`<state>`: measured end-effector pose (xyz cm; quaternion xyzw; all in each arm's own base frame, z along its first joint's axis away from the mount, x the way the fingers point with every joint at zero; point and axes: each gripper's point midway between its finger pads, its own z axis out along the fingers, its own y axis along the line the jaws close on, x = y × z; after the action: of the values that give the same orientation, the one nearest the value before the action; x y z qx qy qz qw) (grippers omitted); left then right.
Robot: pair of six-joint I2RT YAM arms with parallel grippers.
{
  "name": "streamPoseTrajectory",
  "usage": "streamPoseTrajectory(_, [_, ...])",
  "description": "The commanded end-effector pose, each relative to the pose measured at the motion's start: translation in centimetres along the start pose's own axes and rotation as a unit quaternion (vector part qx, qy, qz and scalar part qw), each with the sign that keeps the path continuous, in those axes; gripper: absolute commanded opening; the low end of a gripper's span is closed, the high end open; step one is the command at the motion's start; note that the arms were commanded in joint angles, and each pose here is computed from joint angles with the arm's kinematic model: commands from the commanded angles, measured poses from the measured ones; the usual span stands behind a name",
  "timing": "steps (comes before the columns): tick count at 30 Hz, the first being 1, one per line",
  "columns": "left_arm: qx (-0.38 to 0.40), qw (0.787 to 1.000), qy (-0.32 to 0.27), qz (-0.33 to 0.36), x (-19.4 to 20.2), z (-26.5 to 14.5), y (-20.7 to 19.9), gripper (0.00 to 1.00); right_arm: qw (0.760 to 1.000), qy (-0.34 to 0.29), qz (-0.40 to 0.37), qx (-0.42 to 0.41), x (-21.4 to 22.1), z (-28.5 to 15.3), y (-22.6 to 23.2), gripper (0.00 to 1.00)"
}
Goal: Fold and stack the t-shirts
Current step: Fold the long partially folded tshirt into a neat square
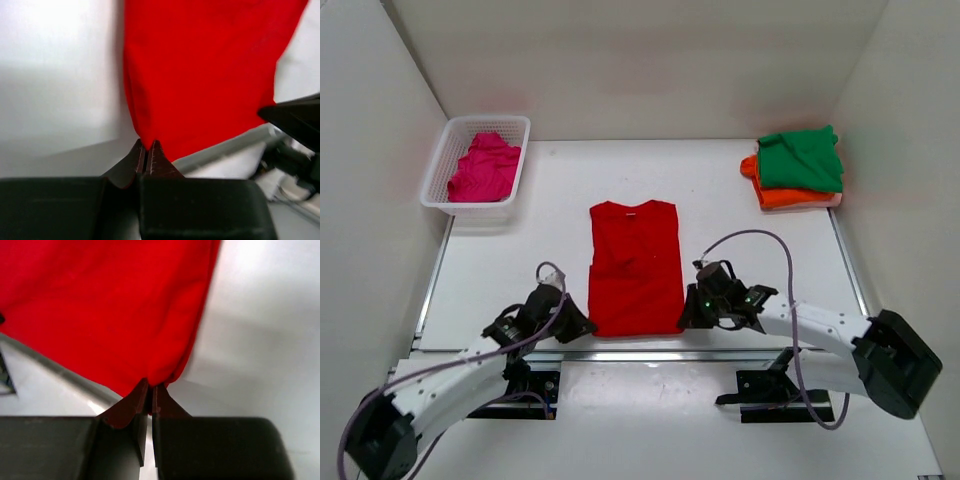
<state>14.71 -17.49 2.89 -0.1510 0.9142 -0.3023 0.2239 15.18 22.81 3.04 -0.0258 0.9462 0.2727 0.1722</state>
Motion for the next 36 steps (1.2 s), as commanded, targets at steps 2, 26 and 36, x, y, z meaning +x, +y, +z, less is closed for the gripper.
streamPoseTrajectory(2, [0.002,0.997,0.061,-0.043,3.3,-2.3,1.2,0.0,1.0,0.012,0.008,-0.02,1.8,-2.4,1.0,0.0])
streamPoseTrajectory(26, [0.049,0.99,-0.135,0.012,-24.4,-0.6,-11.1,0.0,0.991,-0.09,-0.03,-0.097,-25.4,-5.3,3.3,0.0])
streamPoseTrajectory(36, [0.034,0.983,-0.181,-0.021,-32.9,6.7,-9.7,0.1,0.99,-0.116,-0.049,-0.062,-35.5,0.5,-0.8,0.01])
